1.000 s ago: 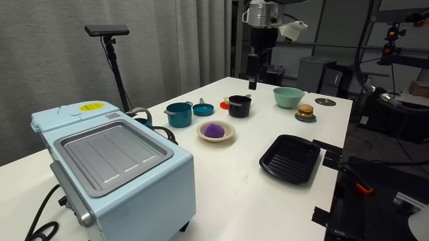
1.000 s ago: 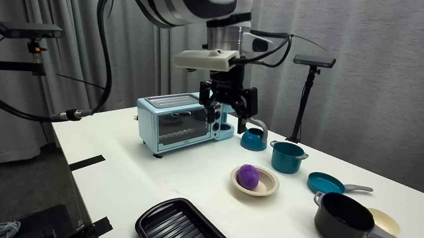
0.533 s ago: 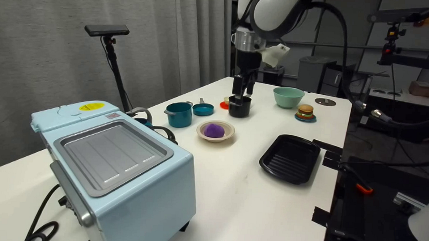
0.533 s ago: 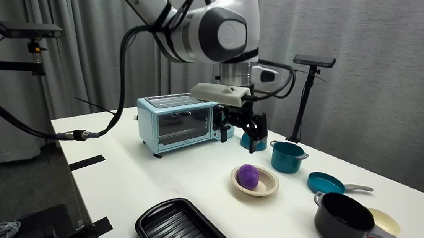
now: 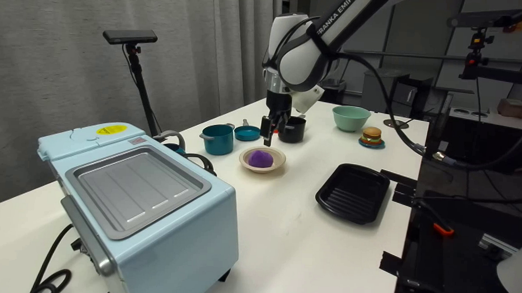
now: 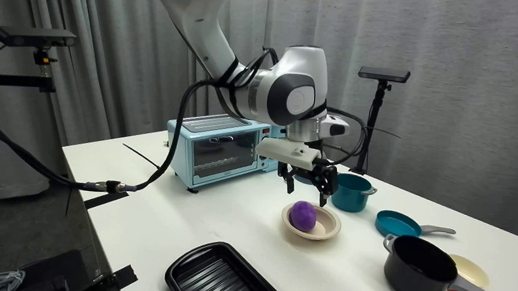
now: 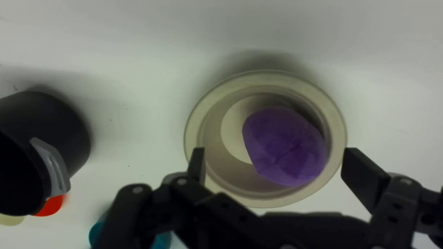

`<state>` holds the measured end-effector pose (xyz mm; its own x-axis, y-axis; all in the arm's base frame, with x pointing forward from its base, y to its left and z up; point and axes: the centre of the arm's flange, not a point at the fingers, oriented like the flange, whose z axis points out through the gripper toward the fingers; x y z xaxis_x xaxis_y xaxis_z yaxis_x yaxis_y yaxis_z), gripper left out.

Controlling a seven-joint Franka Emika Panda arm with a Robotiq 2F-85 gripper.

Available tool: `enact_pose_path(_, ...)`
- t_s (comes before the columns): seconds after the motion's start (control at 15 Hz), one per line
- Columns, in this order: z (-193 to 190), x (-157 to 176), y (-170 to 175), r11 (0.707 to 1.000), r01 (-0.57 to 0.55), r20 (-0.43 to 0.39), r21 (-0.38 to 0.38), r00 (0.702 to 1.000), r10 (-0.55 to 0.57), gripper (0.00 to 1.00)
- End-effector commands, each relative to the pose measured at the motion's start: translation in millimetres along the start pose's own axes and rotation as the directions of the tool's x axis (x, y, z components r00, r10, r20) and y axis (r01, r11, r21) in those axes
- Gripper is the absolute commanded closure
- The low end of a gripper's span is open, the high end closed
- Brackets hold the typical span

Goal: Pick the purple object on the plate and put it on the table

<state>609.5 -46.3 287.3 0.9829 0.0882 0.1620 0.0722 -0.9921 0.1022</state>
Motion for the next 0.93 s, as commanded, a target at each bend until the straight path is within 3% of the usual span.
enact_pose_path(0.0, 30.1, 30.0, -10.0, 0.999, -0.002, -0.022, 0.036, 1.000, 0.003, 0.00)
enact_pose_path(0.47, 71.9, 46.5, -24.9, 0.999, -0.021, 0.004, 0.039, 1.000, 0.021, 0.00)
enact_pose_path(0.53, 75.5, 47.4, -23.8, 0.999, -0.027, 0.008, 0.038, 1.000, 0.026, 0.05)
enact_pose_path(0.6, 78.7, 47.7, -22.3, 0.999, -0.033, 0.009, 0.037, 0.999, 0.033, 0.28)
enact_pose_path(0.73, 83.5, 49.1, -20.5, 0.998, -0.045, 0.015, 0.034, 0.999, 0.045, 0.34)
enact_pose_path(0.87, 85.4, 51.0, -17.6, 0.998, -0.057, 0.016, 0.025, 0.998, 0.057, 0.48)
